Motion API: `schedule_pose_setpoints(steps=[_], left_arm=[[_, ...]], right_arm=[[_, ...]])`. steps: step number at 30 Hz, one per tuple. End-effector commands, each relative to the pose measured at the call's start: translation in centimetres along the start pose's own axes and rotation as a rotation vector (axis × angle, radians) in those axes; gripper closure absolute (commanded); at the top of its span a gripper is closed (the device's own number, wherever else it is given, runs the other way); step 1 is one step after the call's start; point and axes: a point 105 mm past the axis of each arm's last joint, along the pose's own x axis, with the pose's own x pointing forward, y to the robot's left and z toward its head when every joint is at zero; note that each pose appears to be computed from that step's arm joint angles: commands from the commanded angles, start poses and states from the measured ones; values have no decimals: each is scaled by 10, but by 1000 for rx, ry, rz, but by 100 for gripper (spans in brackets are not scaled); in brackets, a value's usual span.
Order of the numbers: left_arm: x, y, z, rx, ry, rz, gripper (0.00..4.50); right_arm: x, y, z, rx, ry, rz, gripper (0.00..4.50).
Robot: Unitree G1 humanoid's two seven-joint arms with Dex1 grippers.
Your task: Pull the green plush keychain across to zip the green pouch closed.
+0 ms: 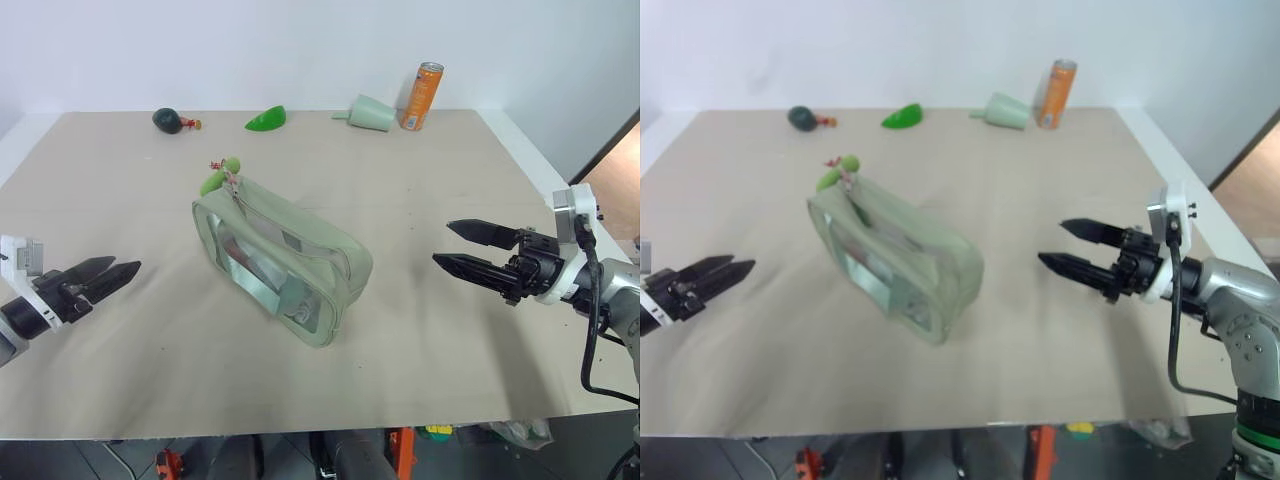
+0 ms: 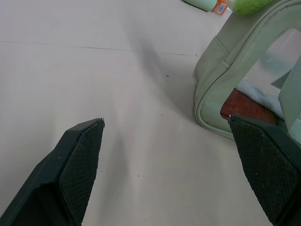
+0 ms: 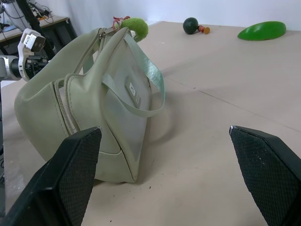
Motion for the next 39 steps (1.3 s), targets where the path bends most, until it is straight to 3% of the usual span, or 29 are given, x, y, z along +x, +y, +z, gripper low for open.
schedule_pose_setpoints(steps=[1,7,12,17,21,27,39], left_arm=[[-2,-3,15,33,-23,-10,14],[5,-16,26,62,-36,-56,14],[18,-50,54,142,-92,-203,14],[18,-89,76,227,-163,-380,14],[11,-113,71,296,-157,-492,14],[10,-129,64,290,-133,-566,14],[14,-135,54,298,-104,-601,14]], right_arm=[[4,6,1,-52,22,10,0],[9,5,-10,-88,97,6,0],[24,12,17,-142,56,71,0],[40,48,57,-176,-35,254,0],[47,82,62,-195,-13,408,0],[54,110,38,-189,115,540,0],[77,100,-1,-248,267,505,0]])
